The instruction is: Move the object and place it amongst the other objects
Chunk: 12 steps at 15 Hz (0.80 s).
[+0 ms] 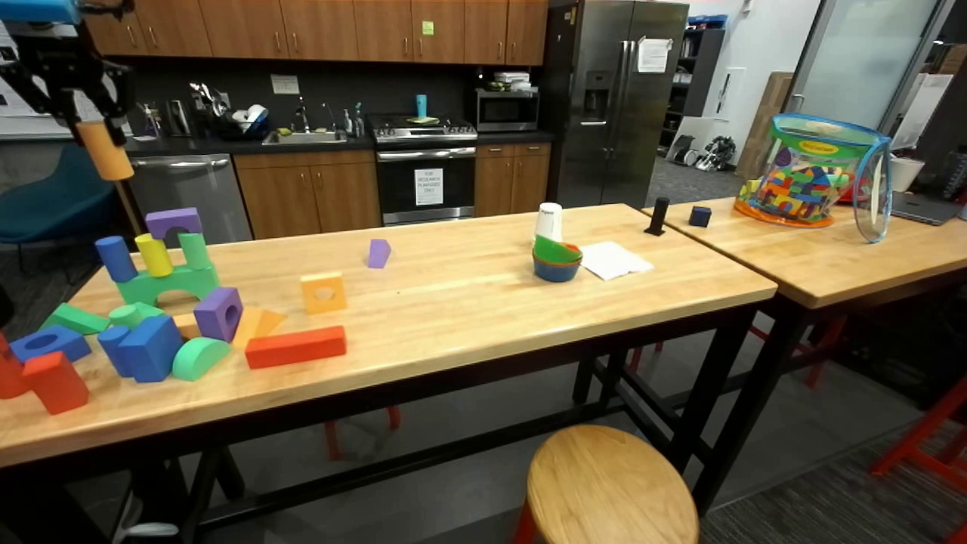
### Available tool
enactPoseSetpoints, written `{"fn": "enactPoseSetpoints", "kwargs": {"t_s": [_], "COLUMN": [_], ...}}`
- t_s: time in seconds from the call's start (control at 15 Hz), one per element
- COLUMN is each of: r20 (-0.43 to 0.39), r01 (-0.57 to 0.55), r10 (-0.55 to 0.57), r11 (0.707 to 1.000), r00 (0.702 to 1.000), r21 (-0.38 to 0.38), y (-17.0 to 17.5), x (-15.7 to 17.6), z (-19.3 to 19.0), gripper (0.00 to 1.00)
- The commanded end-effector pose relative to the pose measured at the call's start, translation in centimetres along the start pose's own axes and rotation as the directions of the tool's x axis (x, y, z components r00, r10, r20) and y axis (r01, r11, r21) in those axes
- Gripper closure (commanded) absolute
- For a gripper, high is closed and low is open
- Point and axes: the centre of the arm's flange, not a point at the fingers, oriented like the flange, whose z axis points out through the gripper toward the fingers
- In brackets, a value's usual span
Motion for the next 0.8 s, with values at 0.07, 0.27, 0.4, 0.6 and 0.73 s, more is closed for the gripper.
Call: {"fn": "enactPoseSetpoints", "kwargs": {"t_s": [0.07, 0.27, 0.4, 0.6, 0.73], "r20": [0.051, 0.075, 0.093, 0.120, 0.136], "r01": [-0.029, -0.070, -0.068, -0.082, -0.083], "r10": [0.025, 0.063, 0.058, 0.068, 0.068], "r11": [0.996, 0.993, 0.992, 0.990, 0.991], "r00": [0.998, 0.995, 0.994, 0.990, 0.988], "r21": [0.083, 0.092, 0.110, 0.113, 0.106], "y": [0.1, 0.3, 0.6, 1.0, 1.1], "x": [-3.9, -4.2, -4.2, -3.9, -3.9], "z": [4.2, 6.3, 7.5, 8.8, 9.4], "gripper": [0.84, 0.84, 0.84, 0.84, 0.84]}}
